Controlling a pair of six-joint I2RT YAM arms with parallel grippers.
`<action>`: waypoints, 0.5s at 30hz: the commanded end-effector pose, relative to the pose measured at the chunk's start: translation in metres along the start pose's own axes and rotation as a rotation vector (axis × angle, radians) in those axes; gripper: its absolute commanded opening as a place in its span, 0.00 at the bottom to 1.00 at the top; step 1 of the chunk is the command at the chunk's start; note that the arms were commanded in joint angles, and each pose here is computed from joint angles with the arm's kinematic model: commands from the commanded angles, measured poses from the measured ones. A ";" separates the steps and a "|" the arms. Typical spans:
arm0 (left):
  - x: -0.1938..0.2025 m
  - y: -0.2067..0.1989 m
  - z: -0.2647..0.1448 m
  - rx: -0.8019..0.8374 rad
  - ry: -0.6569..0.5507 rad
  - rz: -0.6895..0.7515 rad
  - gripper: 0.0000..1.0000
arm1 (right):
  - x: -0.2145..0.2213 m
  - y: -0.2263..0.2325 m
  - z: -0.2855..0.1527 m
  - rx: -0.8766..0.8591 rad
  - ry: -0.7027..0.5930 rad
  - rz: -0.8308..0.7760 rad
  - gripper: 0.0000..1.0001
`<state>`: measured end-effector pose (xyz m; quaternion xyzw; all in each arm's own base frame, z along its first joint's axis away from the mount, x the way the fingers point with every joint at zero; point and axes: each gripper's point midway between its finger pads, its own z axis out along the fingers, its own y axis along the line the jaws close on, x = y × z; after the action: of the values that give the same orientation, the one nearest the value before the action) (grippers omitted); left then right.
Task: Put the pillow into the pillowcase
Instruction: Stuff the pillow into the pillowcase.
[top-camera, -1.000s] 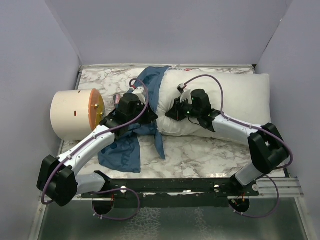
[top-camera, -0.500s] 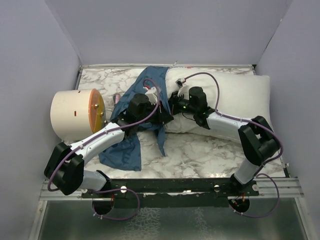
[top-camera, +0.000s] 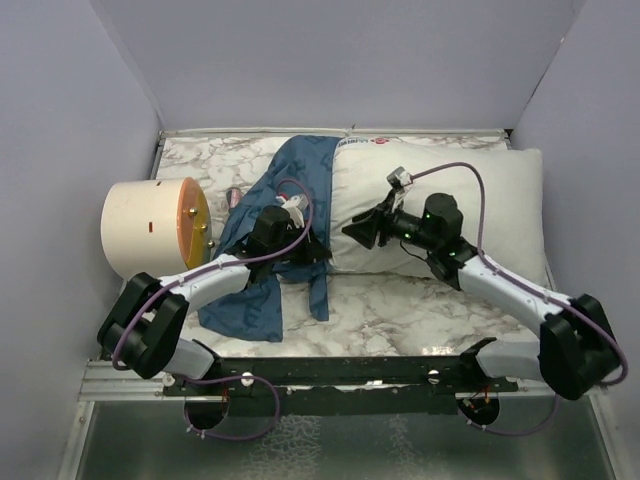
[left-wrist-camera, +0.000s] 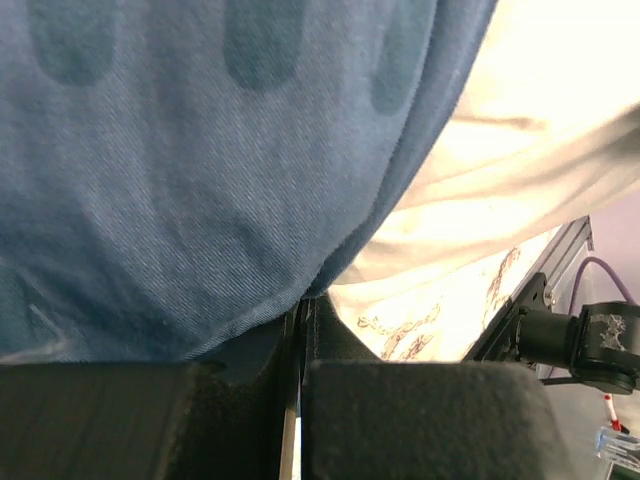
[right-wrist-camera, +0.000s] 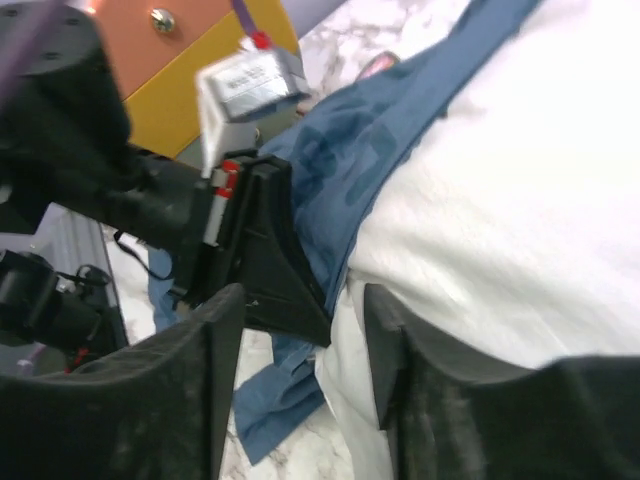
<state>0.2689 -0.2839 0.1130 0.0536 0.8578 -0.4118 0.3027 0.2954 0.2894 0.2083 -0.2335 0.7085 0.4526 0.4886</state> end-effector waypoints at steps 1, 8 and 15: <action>0.001 0.003 0.002 0.021 0.019 -0.012 0.00 | -0.017 0.018 -0.032 -0.017 0.010 -0.216 0.59; -0.010 -0.001 -0.007 0.032 -0.006 0.005 0.00 | 0.010 0.017 -0.042 -0.025 0.117 -0.469 1.00; -0.011 -0.003 -0.015 0.028 -0.002 0.029 0.00 | 0.051 -0.011 -0.020 0.117 0.287 -0.803 1.00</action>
<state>0.2730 -0.2754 0.1193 0.0529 0.8540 -0.4184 0.3046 0.2537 0.2810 0.1960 -0.4566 0.6444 0.2976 0.5364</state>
